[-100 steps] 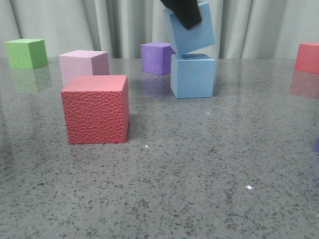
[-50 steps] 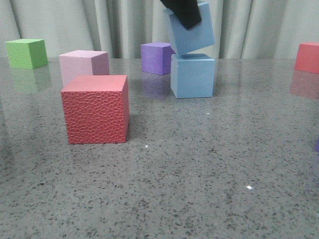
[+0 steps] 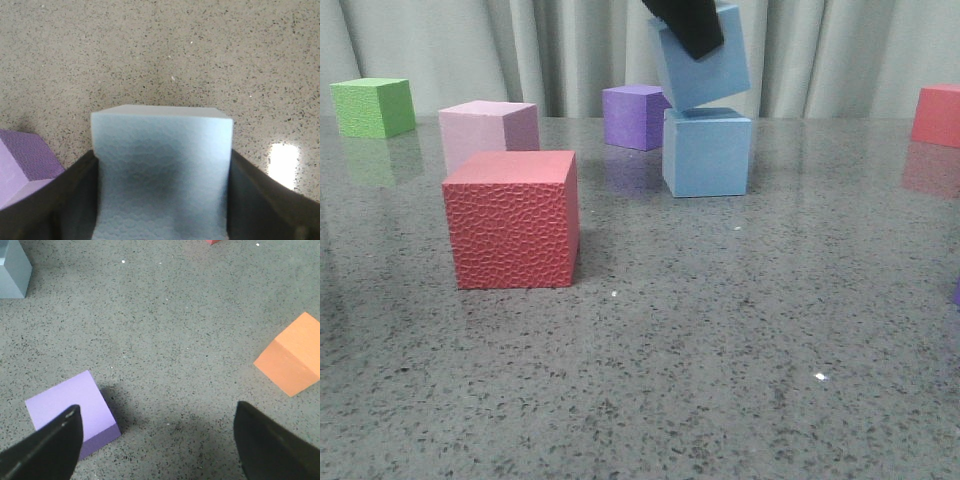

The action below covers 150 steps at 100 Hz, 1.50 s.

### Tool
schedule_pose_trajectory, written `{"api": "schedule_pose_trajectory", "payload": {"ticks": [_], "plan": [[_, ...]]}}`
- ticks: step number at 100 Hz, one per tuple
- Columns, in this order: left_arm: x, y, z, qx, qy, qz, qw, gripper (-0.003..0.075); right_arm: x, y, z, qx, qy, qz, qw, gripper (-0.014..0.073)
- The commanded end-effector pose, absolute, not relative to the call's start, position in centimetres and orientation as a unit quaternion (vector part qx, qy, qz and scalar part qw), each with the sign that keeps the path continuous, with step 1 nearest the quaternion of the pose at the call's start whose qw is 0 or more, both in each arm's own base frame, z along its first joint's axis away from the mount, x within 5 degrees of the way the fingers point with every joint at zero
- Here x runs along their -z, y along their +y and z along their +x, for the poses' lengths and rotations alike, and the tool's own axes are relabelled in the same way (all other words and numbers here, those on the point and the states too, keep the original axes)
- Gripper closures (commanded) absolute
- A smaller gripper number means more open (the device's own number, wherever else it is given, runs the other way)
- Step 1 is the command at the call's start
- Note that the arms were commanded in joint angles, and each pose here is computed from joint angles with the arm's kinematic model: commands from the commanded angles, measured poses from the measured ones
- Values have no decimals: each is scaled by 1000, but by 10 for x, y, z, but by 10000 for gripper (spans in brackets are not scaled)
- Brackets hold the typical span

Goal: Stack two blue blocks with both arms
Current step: 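Lower the held cube with the left gripper onto the placed cube, then open the left gripper and raise it off the stacked cube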

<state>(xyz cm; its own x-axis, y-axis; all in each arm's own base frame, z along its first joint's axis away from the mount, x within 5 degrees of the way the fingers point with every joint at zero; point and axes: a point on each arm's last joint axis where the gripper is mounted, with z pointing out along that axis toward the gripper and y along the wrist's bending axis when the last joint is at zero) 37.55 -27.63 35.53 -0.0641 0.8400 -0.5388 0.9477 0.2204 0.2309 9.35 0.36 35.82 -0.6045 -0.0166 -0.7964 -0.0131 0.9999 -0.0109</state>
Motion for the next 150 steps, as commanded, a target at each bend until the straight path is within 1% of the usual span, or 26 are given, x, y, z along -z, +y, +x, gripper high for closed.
{"api": "schedule_pose_trajectory", "payload": {"ticks": [1,20,47,81,88,100,108,124,143,150], "plan": [[-391,-274,361,99,703,612,348,386,-370,3,96,2,875,-11,485,-15],[-391,-274,361,99,703,613,348,386,-370,3,96,2,875,-11,485,-15],[-382,-277,365,100,706,614,340,386,-370,3,96,2,874,-11,485,-15],[-382,-276,365,98,703,617,338,377,-370,3,96,2,874,-11,485,-15],[-382,-276,365,97,701,622,336,336,-370,3,96,2,874,-11,485,-15],[-382,-276,365,97,700,623,336,206,-370,3,96,2,874,-11,486,-15],[-382,-276,365,97,700,623,336,151,-370,3,96,2,874,-11,486,-15],[-382,-276,365,97,700,623,336,97,-370,3,96,2,874,-11,486,-15],[-384,-276,365,96,698,623,341,83,-370,3,96,2,874,-11,486,-15],[-388,-275,364,95,696,622,347,62,-370,3,96,2,874,-11,486,-15]]}}
